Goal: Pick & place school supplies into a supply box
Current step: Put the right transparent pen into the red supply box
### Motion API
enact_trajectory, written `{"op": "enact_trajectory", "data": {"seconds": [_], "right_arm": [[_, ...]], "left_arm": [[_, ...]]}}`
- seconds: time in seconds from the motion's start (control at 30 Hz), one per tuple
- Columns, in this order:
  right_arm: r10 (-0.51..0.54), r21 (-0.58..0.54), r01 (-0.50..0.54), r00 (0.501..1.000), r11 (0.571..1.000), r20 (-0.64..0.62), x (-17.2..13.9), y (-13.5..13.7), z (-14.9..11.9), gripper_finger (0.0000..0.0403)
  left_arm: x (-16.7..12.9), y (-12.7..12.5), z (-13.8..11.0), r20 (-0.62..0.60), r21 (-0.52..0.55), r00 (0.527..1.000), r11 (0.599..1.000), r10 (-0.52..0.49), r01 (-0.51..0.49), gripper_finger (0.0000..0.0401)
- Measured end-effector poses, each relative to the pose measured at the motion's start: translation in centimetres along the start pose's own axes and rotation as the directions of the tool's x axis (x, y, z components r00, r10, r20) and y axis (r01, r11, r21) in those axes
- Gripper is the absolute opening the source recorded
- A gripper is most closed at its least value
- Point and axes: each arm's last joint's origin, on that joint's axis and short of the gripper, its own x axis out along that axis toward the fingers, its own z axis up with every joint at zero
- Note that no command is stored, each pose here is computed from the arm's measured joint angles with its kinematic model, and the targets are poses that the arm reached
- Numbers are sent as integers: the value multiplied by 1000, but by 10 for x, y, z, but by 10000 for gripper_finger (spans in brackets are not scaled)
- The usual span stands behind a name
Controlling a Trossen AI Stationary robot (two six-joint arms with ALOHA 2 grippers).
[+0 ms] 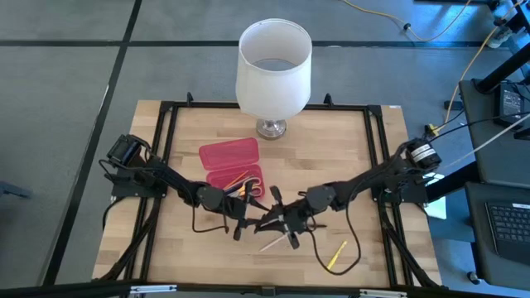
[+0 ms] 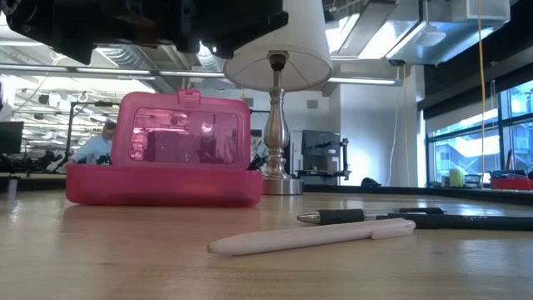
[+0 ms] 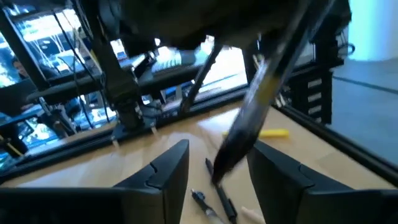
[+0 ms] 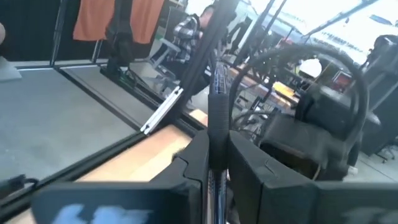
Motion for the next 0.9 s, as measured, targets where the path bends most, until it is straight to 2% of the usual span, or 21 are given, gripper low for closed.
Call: {"op": "enact_trajectory", "data": {"seconds": [0.2,0.33,0.47,0.9], "right_arm": [[8,2,-8,999,1000,-37,1,0,-7,51],[24,4,-24,997,1000,-67,1,2,-10,51],[16,4,-16,995,1000,-96,1,2,-12,51],[12,10,-11,991,1000,-131,0,2,-14,54]], "left_arm": [[-1,-4,3,35,-5,998,999,-54,54,151],[-1,-4,8,87,-23,994,997,-73,76,140],[-1,-4,8,85,-33,994,997,-72,75,126],[-1,-5,5,63,-19,995,996,-82,84,42]]}}
